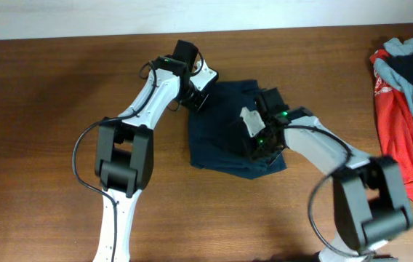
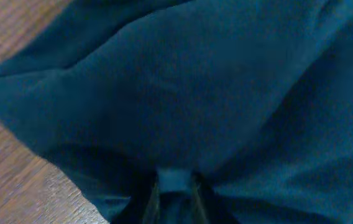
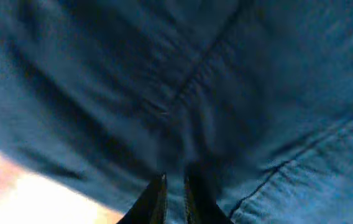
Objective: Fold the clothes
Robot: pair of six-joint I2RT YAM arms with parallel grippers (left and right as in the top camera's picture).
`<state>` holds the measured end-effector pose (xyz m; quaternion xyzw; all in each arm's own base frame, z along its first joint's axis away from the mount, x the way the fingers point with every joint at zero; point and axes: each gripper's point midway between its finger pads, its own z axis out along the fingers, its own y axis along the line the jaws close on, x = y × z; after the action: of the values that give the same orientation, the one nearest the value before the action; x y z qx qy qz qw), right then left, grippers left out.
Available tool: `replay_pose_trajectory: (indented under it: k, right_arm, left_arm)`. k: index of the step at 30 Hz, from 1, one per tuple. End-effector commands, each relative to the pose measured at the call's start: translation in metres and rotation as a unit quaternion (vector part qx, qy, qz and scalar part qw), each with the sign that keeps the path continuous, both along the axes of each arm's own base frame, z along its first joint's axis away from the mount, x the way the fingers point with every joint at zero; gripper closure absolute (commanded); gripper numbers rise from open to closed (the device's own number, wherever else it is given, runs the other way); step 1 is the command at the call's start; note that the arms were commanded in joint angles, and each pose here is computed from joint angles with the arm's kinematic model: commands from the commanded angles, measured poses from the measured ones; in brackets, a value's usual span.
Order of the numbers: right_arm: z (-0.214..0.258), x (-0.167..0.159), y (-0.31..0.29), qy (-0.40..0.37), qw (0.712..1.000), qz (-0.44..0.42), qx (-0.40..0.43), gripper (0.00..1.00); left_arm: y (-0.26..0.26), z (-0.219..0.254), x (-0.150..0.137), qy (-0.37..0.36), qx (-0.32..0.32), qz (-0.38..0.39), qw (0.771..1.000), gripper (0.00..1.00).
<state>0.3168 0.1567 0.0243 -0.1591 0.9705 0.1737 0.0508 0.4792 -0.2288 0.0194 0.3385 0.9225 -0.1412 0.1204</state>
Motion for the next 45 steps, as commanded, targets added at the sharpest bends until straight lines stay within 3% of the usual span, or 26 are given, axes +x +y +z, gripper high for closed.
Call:
replay_pose_trajectory:
  k: [1,5,10,13,16,18,24,26,31,36,38,41,45]
  right_arm:
    - [-0.037,-0.006,-0.040,0.046,0.987,-0.096,-0.119,0.90]
    - [-0.037,-0.010,-0.104,0.032,0.932,-0.220,-0.285,0.94]
    - [-0.025,0.004,-0.130,-0.011,0.903,-0.266,-0.337,0.94]
    - [-0.013,0.018,-0.126,-0.011,0.910,-0.278,-0.307,0.95]
    - [0.007,0.030,-0.071,0.006,0.972,-0.162,-0.169,0.95]
    - [0.027,0.032,-0.044,-0.002,0.988,-0.117,-0.099,0.94]
    - [0.080,0.030,-0.027,-0.053,0.994,-0.088,-0.034,0.93]
    - [0.090,0.015,-0.011,-0.030,0.997,-0.069,0.015,0.93]
    - [0.077,-0.005,-0.010,0.017,0.997,-0.066,0.019,0.93]
    - [0.048,-0.021,-0.013,0.039,0.997,-0.065,0.017,0.91]
    - [0.041,-0.022,0.002,0.017,0.998,-0.018,0.066,0.88]
    - [0.032,-0.022,0.008,-0.017,0.996,0.041,0.084,0.83]
    - [0.010,-0.039,-0.004,0.004,0.998,0.037,0.056,0.82]
  left_arm:
    - [0.008,-0.017,-0.010,0.028,0.017,-0.004,0.999,0.88]
    - [0.038,-0.024,-0.024,0.068,0.085,0.055,0.992,0.91]
    - [0.053,-0.025,-0.049,0.128,0.107,0.084,0.982,0.92]
    - [0.056,-0.022,-0.064,0.162,0.114,0.100,0.975,0.93]
    - [0.057,-0.021,-0.070,0.176,0.117,0.104,0.972,0.93]
    - [0.057,-0.021,-0.071,0.179,0.117,0.106,0.971,0.94]
    - [0.052,0.021,-0.057,0.124,0.091,0.109,0.982,0.97]
    - [0.044,0.050,-0.043,0.072,0.067,0.108,0.989,0.92]
    - [0.010,0.072,-0.020,0.011,-0.011,0.066,0.998,0.80]
    - [-0.018,0.061,-0.012,0.001,-0.064,0.027,0.998,0.80]
    - [-0.032,0.047,-0.015,0.009,-0.074,0.005,0.997,0.79]
    - [-0.038,0.021,-0.021,0.030,-0.063,-0.006,0.998,0.79]
    - [-0.034,-0.026,-0.031,0.076,-0.042,-0.001,0.996,0.80]
